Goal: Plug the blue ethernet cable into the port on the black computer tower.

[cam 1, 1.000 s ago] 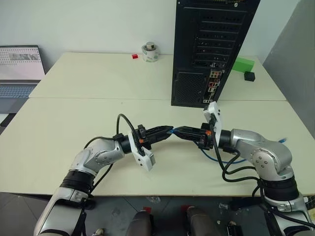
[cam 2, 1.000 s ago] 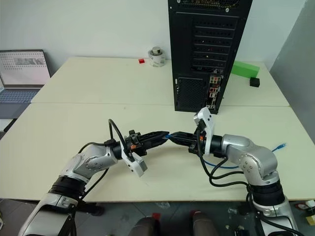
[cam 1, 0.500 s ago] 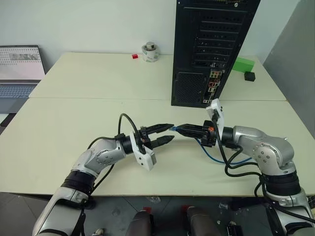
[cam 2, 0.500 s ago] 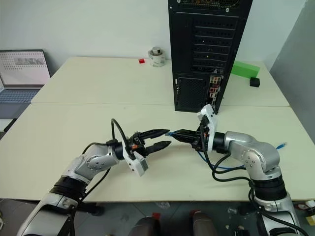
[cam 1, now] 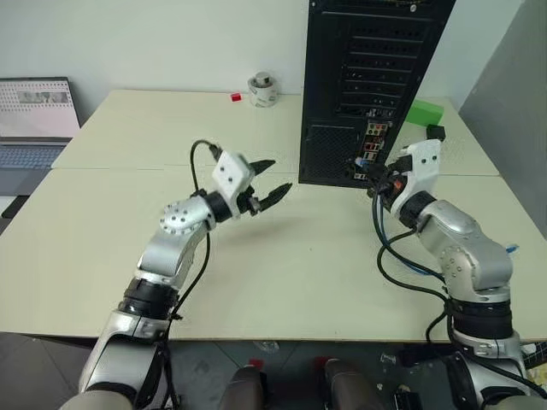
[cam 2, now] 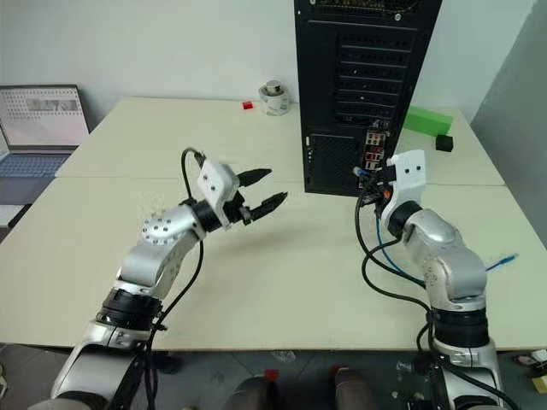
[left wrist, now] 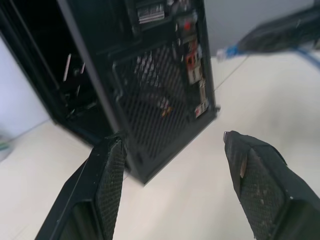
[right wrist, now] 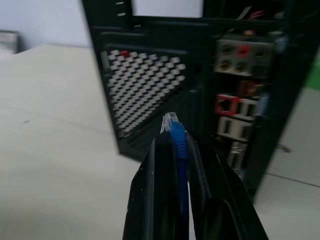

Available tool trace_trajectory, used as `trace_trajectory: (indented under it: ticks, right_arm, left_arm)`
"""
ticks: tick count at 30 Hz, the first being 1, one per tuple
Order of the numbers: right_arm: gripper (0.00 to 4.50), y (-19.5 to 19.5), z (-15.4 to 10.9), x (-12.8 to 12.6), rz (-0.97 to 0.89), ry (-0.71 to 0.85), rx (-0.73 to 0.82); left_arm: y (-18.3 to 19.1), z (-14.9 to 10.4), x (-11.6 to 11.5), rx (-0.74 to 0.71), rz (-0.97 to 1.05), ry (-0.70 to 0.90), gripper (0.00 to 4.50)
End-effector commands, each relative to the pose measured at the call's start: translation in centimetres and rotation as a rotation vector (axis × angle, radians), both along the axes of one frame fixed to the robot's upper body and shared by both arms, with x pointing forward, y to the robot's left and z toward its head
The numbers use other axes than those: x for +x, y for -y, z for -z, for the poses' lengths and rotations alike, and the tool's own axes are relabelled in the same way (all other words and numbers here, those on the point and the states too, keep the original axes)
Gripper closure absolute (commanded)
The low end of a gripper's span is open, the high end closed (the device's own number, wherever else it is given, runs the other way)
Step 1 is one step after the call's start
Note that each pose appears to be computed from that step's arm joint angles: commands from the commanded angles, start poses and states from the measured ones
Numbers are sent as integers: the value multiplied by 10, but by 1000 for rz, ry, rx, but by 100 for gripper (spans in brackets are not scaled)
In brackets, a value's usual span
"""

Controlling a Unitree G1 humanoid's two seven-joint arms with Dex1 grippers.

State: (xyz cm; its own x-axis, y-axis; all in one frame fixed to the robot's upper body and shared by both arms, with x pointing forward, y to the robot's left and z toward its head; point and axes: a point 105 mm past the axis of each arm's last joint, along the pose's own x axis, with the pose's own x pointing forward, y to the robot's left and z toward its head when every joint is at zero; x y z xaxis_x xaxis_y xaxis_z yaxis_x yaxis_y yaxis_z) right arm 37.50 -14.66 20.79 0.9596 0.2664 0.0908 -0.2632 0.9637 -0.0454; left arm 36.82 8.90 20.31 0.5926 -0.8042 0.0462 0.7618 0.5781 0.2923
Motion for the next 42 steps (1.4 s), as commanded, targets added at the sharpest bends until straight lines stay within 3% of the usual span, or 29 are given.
trace_trajectory:
  ticks: [1,7,13,25,42]
  right_arm:
    - [449,1,-15,6,121,90,-10]
    - [449,-5,-11,14,174,91,11]
    - [449,-9,-14,20,200,116,15]
    - [449,-18,-14,31,192,127,28]
    - [449,-9,-19,49,251,128,62]
  left_arm:
    - [18,-15,-7,-18,78,-65,128]
    - [31,-23,-9,-23,124,-66,128]
    - [30,-31,5,-48,69,20,128]
    - [17,-28,17,-46,-24,66,128]
    - [10,-26,17,-41,-58,74,128]
